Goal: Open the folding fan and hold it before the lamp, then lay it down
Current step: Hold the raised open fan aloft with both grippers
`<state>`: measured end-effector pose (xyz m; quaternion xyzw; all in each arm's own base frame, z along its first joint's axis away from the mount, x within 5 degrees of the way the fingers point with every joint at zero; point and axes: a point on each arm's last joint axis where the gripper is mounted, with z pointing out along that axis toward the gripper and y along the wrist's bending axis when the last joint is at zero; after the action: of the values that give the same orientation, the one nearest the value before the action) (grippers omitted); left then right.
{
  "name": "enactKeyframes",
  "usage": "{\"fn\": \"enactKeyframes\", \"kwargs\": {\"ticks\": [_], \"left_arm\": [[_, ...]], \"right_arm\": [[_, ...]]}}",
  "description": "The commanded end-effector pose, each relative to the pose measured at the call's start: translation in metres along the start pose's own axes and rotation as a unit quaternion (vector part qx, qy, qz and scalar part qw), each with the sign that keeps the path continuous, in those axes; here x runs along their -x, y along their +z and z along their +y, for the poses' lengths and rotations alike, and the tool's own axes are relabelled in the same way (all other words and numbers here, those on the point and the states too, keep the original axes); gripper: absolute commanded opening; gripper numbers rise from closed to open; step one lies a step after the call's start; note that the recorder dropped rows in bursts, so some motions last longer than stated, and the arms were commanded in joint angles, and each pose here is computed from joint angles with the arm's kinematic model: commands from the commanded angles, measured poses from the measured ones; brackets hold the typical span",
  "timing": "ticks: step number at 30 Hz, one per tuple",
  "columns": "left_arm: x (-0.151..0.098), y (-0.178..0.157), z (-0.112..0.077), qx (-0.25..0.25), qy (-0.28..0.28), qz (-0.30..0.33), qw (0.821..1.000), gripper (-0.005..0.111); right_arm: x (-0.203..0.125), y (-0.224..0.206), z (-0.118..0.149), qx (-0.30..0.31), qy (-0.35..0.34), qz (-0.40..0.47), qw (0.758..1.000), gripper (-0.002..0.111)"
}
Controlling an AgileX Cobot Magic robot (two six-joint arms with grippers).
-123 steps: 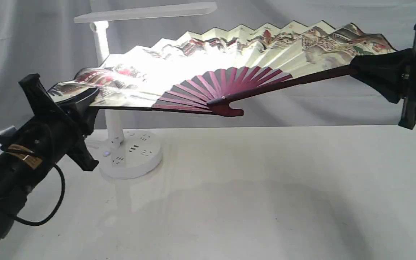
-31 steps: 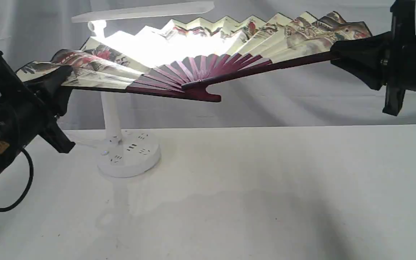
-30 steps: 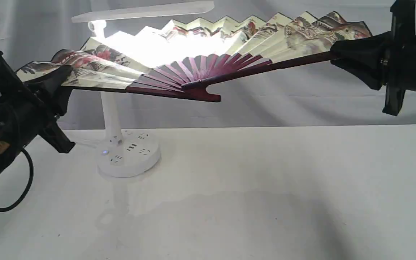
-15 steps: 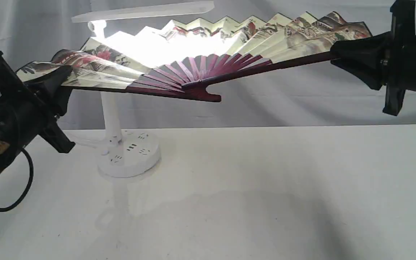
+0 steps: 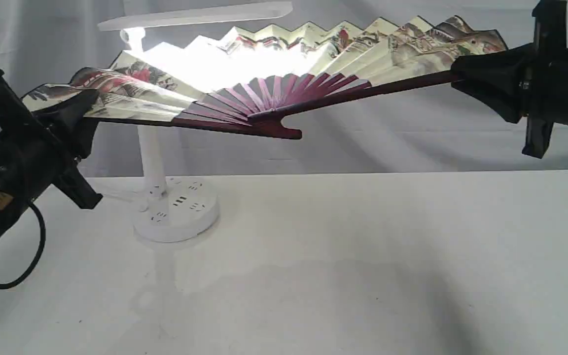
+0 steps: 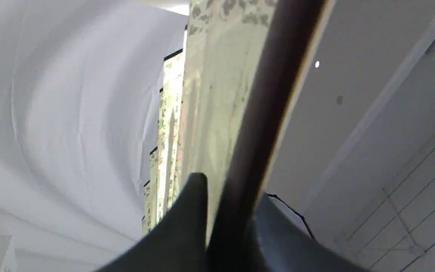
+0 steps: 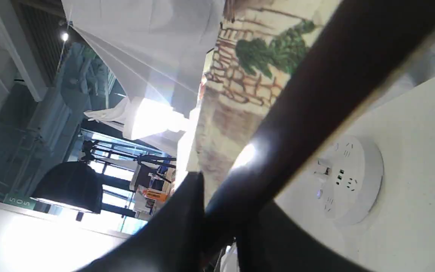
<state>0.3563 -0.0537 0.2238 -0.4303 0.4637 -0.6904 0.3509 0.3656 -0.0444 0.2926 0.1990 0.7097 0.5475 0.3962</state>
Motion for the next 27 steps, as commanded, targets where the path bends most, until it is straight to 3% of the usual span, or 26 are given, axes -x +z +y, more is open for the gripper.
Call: {"fn": "enactKeyframes", "kwargs": {"ticks": [1,27], "left_arm": [[0.0009,-0.0008,-0.0226,-0.078,-0.055,-0.013,0.995,0.0],[-0.0048,-0.0004,-0.0199,-0.061,-0.038,0.017,0.997,0.0]], "right_arm": [[-0.0001,0.0,-0.0056,-0.027,-0.043,-0.004,0.999,0.0],[-0.0005,0.0,-0.0059,-0.029,-0.044,-0.002,0.999,0.0]]}}
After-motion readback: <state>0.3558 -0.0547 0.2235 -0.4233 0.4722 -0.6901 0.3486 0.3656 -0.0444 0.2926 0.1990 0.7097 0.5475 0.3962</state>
